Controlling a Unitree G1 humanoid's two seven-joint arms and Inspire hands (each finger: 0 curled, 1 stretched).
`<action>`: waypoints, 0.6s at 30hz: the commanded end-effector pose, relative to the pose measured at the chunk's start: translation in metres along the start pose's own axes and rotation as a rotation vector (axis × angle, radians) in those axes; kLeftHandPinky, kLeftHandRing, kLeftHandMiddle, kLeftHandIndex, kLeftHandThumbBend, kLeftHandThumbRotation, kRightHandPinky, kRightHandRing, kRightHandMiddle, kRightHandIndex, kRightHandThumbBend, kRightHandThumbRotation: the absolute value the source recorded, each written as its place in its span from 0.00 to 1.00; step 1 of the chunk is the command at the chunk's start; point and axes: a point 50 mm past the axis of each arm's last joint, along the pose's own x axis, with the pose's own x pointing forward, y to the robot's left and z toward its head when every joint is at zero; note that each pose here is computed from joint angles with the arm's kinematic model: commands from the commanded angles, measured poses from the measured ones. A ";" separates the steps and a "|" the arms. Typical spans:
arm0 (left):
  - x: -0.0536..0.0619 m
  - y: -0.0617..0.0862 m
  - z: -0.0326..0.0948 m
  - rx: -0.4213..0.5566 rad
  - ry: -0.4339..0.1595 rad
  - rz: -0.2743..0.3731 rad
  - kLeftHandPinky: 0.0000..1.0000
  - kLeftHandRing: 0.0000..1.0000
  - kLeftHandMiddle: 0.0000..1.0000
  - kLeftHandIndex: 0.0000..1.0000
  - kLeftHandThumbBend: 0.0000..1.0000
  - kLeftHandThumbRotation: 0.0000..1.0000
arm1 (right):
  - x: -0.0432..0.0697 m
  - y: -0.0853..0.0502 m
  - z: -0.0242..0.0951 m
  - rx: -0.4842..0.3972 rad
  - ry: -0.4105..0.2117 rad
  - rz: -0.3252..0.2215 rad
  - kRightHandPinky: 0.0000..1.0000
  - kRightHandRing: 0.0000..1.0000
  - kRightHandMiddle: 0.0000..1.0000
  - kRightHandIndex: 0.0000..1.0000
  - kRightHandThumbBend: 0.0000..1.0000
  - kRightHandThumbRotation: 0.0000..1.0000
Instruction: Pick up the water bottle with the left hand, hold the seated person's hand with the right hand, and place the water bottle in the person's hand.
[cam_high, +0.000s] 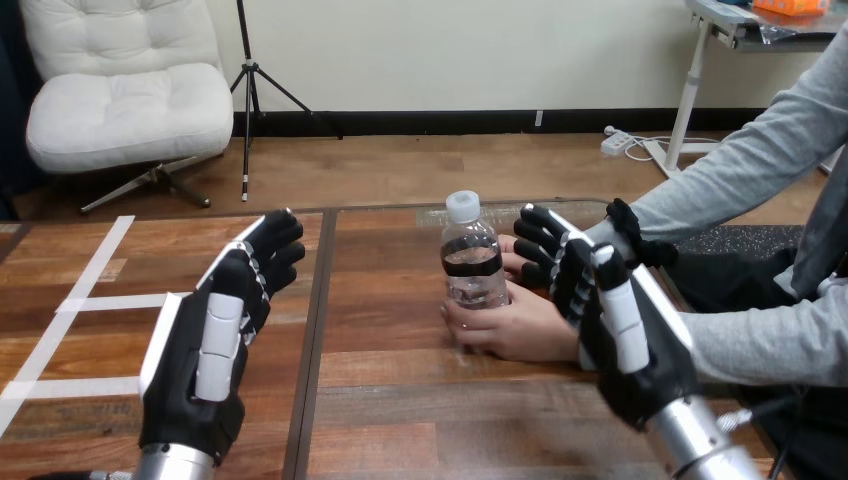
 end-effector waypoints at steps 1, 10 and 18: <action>0.017 -0.011 0.038 0.041 -0.208 -0.040 0.90 0.87 0.87 0.84 0.85 1.00 | 0.011 0.011 0.052 0.077 -0.273 -0.042 0.99 0.97 0.95 0.94 0.90 1.00; 0.017 -0.014 0.039 0.008 -0.224 -0.008 0.92 0.88 0.87 0.85 0.83 1.00 | 0.003 0.022 0.054 0.103 -0.279 -0.027 1.00 1.00 0.99 0.98 0.91 1.00; 0.018 -0.017 0.038 -0.065 -0.246 0.028 0.92 0.87 0.86 0.84 0.81 0.94 | -0.001 0.029 0.054 0.148 -0.278 0.001 1.00 1.00 1.00 1.00 0.91 1.00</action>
